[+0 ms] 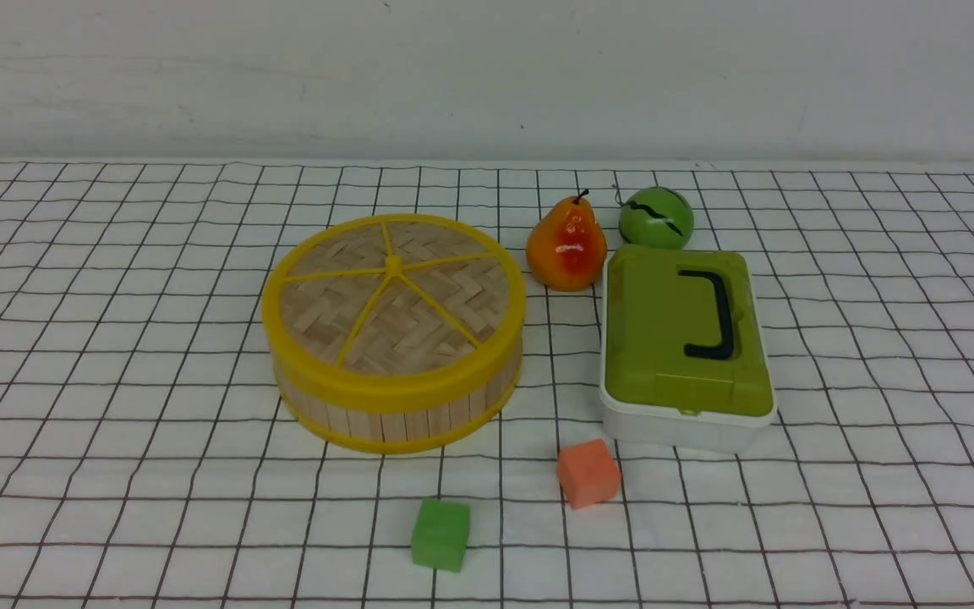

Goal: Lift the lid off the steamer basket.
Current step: Use the left arm to lift the lid of the steamer, then use the left arm to place the steamer lid on the table

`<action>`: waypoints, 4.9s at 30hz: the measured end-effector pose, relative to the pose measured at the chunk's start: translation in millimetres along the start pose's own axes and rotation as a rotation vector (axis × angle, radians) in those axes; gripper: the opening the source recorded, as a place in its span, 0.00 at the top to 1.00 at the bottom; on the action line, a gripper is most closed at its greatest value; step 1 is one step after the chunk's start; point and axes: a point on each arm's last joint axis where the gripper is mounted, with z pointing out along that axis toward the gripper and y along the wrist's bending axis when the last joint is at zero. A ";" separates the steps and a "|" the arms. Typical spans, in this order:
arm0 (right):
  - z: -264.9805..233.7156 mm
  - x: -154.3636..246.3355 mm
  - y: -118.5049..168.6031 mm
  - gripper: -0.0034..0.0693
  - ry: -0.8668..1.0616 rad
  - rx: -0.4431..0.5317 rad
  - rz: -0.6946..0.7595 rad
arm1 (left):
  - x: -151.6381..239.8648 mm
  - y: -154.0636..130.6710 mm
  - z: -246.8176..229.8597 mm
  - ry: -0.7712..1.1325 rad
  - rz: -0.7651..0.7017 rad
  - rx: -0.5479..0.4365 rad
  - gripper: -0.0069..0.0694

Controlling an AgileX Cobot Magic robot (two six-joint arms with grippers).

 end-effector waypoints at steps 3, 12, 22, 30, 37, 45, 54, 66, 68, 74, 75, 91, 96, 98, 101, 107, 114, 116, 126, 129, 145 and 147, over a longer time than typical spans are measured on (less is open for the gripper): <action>0.0 0.0 0.0 0.62 0.000 0.000 0.000 | 0.0 0.0 0.0 0.000 0.000 0.000 0.86; 0.0 0.0 0.0 0.62 0.000 0.000 0.000 | -0.1 1.1 0.0 -0.001 0.035 -0.012 0.85; 0.0 0.0 0.0 0.62 0.000 0.000 0.000 | -2.6 1.0 0.0 -0.029 0.036 -0.011 0.84; 0.0 0.0 0.0 0.62 0.000 0.000 0.000 | -25.2 -0.9 -3.6 -0.281 0.038 0.005 0.83; 0.0 0.0 0.0 0.62 0.000 0.000 0.000 | -51.1 -3.1 -15.8 -0.597 0.038 0.025 0.83; 0.0 0.0 0.0 0.62 0.000 0.000 0.000 | -71.7 -4.4 -33.0 -0.838 -0.339 0.203 0.82; 0.0 0.0 0.0 0.62 0.000 0.000 0.000 | -169.9 -28.1 -75.5 -0.710 -0.198 0.162 0.93; 0.0 0.0 0.0 0.62 0.000 0.000 0.000 | -195.6 -45.0 55.0 0.081 -0.169 0.036 0.93; 0.0 0.0 0.0 0.62 0.000 0.000 0.000 | -195.6 -63.8 73.9 0.221 -0.137 0.104 0.93; 0.0 0.0 0.0 0.62 0.000 0.000 0.000 | -214.8 -121.6 127.1 0.418 -0.030 0.251 0.93; 0.0 0.0 0.0 0.62 0.000 0.000 0.000 | -221.7 -132.4 143.4 0.439 -0.015 0.256 0.93; 0.0 0.0 0.0 0.62 0.000 0.000 0.000 | -236.2 -170.2 315.6 0.711 0.202 -0.035 0.60; 0.0 0.0 0.0 0.62 0.000 0.000 0.000 | -230.2 -173.0 329.8 0.711 0.203 -0.034 0.43; 0.0 0.0 0.0 0.62 0.000 0.000 0.000 | -226.1 -173.7 335.5 0.707 0.202 -0.032 0.39; 0.0 0.0 0.0 0.62 0.000 0.000 0.000 | -219.1 -174.3 343.5 0.704 0.193 -0.033 0.39; 0.0 0.0 0.0 0.62 0.000 0.000 0.000 | -205.4 -170.2 358.4 0.714 0.143 -0.061 0.44; 0.0 0.0 0.0 0.62 0.000 0.000 0.000 | -201.8 -167.8 363.8 0.709 0.139 -0.073 0.51; 0.0 0.0 0.0 0.62 0.000 0.000 0.000 | -198.5 -167.4 367.2 0.707 0.144 -0.076 0.56; 0.0 0.0 0.0 0.62 0.000 0.000 0.000 | -196.1 -165.9 370.2 0.705 0.143 -0.096 0.78; 0.0 0.0 0.0 0.62 0.000 0.000 0.000 | -206.6 -167.1 364.6 0.683 0.138 -0.091 0.78; 0.0 0.0 0.0 0.62 0.000 0.000 0.000 | -322.9 -23.7 248.0 0.391 -0.002 -0.391 0.78; 0.0 0.0 0.0 0.62 0.000 0.000 0.000 | -297.1 -3.2 260.2 0.449 -0.028 -0.430 0.78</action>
